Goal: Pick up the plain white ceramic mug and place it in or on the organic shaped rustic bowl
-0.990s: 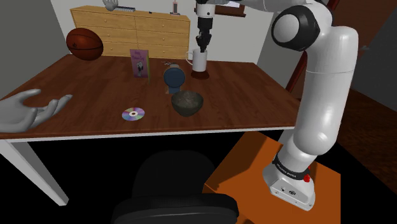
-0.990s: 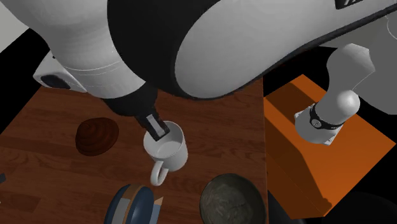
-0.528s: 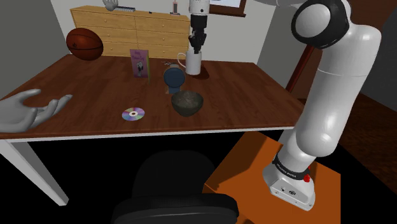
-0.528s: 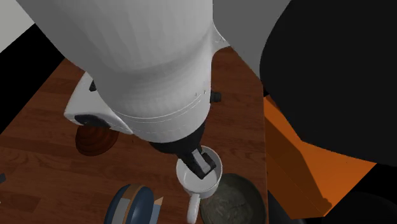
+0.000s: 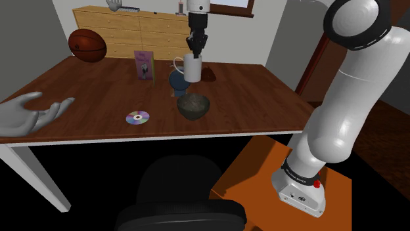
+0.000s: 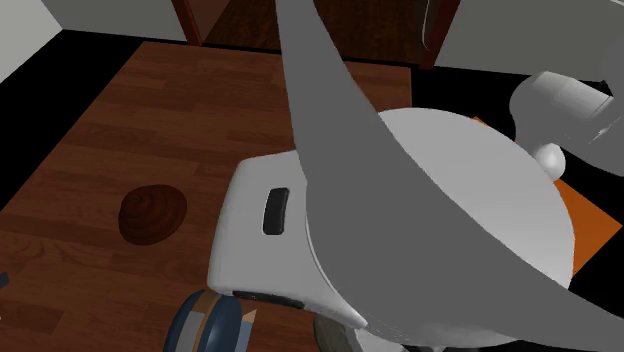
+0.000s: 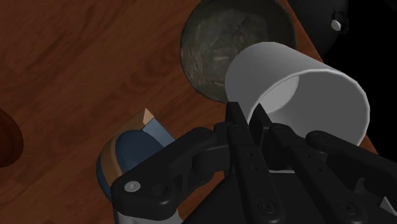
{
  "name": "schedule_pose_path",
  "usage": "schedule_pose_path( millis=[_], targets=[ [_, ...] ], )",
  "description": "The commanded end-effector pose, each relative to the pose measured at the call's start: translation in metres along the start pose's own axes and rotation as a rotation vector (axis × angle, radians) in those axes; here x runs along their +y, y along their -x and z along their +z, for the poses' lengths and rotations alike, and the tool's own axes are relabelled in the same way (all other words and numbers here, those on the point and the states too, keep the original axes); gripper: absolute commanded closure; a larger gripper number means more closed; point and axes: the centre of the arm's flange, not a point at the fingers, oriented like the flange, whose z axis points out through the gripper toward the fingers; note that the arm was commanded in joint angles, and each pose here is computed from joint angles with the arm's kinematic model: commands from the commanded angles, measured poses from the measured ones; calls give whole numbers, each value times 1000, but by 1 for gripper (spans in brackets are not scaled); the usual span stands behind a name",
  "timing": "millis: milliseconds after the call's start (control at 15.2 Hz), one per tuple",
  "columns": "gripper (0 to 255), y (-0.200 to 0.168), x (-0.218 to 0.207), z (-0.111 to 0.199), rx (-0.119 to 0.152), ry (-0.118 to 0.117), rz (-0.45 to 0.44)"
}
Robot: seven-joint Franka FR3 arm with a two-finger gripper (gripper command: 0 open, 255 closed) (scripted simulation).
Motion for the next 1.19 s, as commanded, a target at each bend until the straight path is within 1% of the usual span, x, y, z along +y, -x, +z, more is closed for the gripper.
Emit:
schedule_pose_path(
  millis=[0,1122],
  targets=[
    [255,0,-7,7,0,0,1],
    [255,-6,-7,96,0,0,1]
  ],
)
